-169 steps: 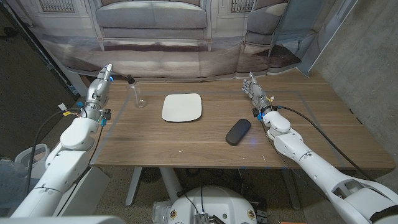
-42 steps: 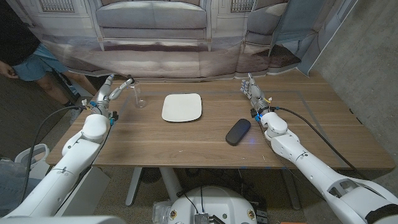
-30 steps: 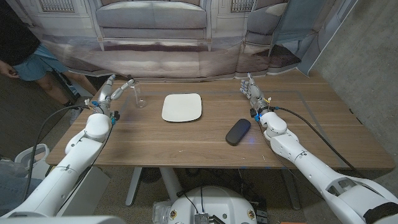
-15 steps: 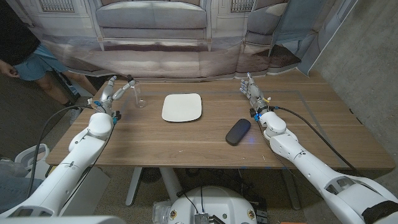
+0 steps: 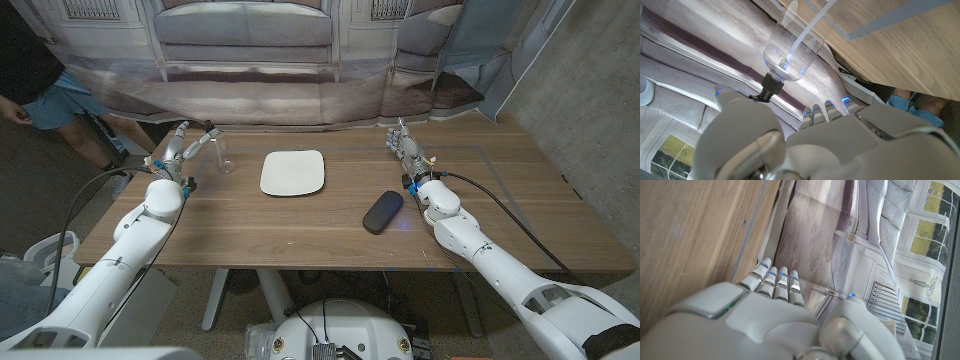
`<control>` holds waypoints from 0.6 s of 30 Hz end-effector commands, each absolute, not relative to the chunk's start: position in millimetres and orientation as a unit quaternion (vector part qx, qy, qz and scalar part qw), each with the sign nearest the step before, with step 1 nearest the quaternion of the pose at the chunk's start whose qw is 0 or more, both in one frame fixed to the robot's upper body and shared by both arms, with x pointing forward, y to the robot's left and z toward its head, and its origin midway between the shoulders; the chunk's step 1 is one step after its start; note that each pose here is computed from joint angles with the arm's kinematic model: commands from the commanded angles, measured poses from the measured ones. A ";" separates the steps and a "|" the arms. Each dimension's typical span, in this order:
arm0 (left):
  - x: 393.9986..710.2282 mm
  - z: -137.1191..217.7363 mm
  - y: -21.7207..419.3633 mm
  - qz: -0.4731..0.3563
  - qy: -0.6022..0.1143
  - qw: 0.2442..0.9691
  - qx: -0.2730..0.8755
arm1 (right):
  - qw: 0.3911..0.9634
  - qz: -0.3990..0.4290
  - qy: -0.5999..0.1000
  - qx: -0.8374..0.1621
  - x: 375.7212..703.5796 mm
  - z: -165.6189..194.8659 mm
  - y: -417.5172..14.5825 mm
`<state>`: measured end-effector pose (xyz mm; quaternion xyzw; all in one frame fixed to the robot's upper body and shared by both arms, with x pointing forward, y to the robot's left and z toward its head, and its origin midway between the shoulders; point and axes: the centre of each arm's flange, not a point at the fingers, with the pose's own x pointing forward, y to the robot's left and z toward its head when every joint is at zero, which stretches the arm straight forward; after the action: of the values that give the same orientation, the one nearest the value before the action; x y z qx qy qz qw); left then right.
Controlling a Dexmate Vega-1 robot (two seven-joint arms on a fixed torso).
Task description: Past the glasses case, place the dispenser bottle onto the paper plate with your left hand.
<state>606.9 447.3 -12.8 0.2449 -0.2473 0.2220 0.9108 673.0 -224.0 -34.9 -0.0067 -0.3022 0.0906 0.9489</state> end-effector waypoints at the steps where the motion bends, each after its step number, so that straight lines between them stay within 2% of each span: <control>1: 606.9 -9.2 445.1 0.226 -0.248 0.907 0.253 | 0.949 0.091 -0.302 -0.006 672.7 -37.2 -223.2; 18: 627.7 -5.1 436.8 0.216 -0.235 0.910 0.266 | 0.950 0.089 -0.299 -0.003 674.6 -41.3 -223.9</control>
<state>615.6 441.9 -6.1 0.2588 -0.2441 0.2209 0.9081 673.1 -223.7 -38.6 -0.0052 -0.3014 0.0898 0.9492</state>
